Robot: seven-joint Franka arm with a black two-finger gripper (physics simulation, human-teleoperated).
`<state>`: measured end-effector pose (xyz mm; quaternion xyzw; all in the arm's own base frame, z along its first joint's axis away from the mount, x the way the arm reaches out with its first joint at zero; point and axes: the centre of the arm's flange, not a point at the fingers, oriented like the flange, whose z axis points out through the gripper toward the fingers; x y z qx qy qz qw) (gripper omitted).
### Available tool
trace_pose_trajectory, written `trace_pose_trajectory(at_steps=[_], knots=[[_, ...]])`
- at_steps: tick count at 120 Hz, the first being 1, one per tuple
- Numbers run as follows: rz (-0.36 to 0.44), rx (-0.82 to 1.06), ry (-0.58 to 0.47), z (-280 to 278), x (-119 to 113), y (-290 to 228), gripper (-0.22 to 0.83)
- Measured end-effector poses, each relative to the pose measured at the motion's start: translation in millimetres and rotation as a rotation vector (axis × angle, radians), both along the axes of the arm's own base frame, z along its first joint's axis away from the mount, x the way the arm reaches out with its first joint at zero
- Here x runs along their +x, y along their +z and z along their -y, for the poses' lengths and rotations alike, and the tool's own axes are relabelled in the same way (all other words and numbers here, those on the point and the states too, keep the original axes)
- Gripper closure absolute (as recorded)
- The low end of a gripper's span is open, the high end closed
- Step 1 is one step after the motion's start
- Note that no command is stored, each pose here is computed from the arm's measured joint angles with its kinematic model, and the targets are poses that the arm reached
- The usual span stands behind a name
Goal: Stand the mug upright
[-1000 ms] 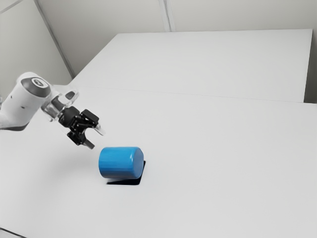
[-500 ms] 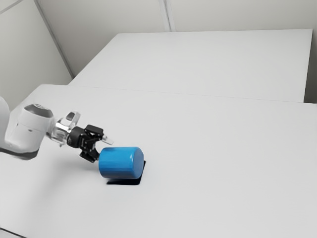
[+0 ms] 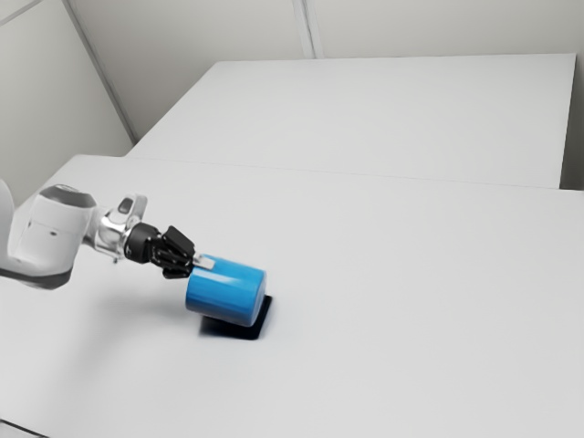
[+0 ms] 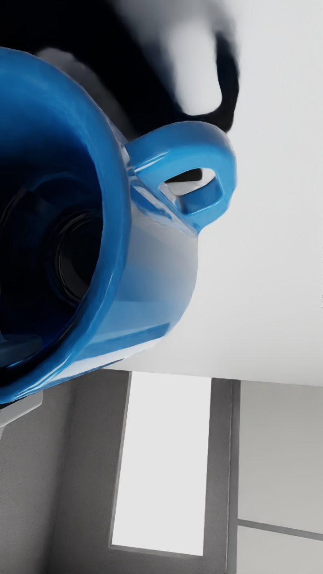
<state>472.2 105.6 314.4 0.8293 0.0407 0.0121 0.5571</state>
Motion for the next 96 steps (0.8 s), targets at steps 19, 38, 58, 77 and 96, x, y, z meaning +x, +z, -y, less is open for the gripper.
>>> trace_pose_trajectory(at_steps=[19,38,58,77,96], knots=[[0.077,0.015,-0.028,4,5,30,0.76],[0.159,0.21,-0.17,22,39,73,0.78],[0.186,0.513,-0.353,53,66,103,0.78],[0.202,0.77,-0.455,77,83,125,0.79],[0.203,0.969,-0.498,95,93,132,0.79]])
